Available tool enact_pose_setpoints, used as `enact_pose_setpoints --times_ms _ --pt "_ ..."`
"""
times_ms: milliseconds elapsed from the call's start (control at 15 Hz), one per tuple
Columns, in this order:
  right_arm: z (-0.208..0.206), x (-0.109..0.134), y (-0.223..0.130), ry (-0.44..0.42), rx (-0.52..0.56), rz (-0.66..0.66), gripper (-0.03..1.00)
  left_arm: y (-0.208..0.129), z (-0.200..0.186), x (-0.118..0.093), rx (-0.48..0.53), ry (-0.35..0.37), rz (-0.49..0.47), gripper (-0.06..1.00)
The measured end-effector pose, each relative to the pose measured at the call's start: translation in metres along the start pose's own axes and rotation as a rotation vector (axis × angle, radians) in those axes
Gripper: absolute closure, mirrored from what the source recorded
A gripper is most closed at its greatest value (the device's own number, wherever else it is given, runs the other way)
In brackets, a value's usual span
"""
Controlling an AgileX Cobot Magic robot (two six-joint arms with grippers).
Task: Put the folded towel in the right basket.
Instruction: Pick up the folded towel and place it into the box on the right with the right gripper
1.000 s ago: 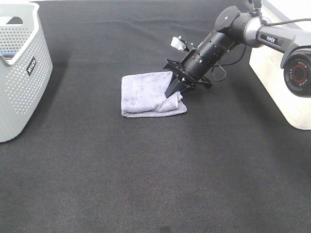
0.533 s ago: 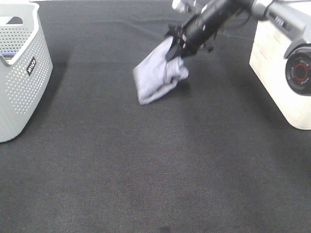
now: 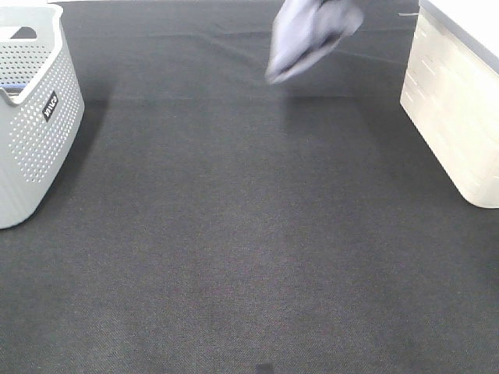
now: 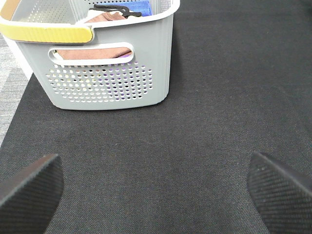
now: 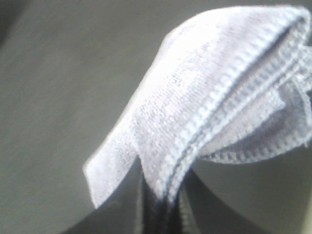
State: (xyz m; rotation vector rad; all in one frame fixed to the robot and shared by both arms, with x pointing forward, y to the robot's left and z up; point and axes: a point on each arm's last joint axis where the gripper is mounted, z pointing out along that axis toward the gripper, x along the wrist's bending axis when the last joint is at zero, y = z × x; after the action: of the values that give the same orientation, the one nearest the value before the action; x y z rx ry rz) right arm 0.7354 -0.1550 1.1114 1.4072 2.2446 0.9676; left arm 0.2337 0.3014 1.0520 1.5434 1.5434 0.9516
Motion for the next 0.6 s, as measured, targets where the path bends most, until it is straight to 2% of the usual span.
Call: enact_pose_setpoints --times_ms 200,267,333,467,600 --pt "-0.069 -0.048 0.011 -0.122 -0.107 0.075 0.87 0.0 0.0 0.0 0.0 0.0 0.0 -0.03" --pt "-0.104 -0.078 0.009 -0.192 -0.155 0.137 0.87 0.0 0.0 0.0 0.0 0.0 0.0 -0.03" --pt "-0.122 -0.095 0.006 -0.231 -0.178 0.178 0.87 0.0 0.0 0.0 0.0 0.0 0.0 -0.03" --pt "-0.143 -0.13 -0.005 -0.292 -0.198 0.276 0.87 0.0 0.0 0.0 0.0 0.0 0.0 -0.03" --pt "-0.143 -0.159 -0.022 -0.325 -0.157 0.353 0.87 0.0 0.0 0.0 0.0 0.0 0.0 -0.03"
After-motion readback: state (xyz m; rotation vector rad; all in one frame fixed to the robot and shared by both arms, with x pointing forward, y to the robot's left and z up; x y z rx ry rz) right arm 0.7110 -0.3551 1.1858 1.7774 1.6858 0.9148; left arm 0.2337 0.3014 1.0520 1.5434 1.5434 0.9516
